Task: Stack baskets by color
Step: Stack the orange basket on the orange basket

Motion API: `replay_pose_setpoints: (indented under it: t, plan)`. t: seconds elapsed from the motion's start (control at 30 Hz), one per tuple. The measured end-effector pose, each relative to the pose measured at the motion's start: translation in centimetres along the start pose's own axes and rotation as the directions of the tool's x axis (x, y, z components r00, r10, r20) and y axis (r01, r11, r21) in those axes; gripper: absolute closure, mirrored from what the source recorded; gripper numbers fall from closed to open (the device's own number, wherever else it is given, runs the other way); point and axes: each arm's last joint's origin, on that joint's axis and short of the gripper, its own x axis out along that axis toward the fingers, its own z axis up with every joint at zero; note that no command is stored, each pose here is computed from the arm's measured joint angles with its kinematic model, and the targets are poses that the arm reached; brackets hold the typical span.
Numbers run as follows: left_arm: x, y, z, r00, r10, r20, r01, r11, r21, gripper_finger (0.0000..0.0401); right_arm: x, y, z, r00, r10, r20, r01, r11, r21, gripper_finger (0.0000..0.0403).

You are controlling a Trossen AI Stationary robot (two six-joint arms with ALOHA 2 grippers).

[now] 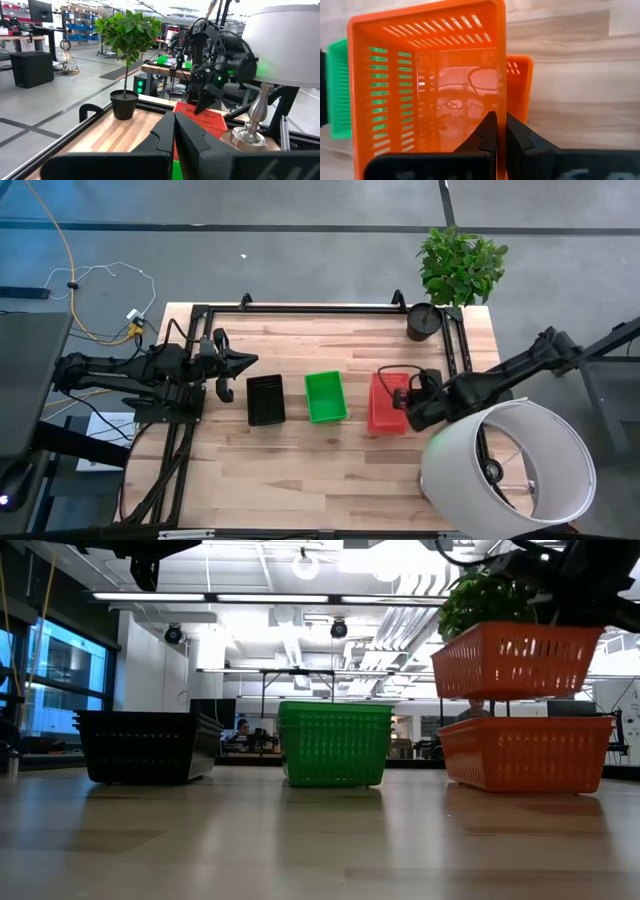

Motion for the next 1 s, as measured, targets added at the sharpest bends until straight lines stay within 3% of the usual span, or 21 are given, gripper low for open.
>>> replay_pose_setpoints:
  t: [0.23, 1.0]
  plan:
    - [0.0, 0.0, 0.0, 1.0, 0.001, -0.001, -0.001, 1.0, 0.0, 0.0401, 1.3, 0.3, -1.4, 0.998, -0.056, 0.016, 0.056, 0.998, -0.003, 0.0403]
    - [0.0, 0.0, 0.0, 1.0, 0.0, -0.001, 0.0, 1.0, 0.0, 0.0401, 3.2, 1.0, -2.8, 0.993, -0.117, 0.023, 0.117, 0.993, 0.003, 0.04]
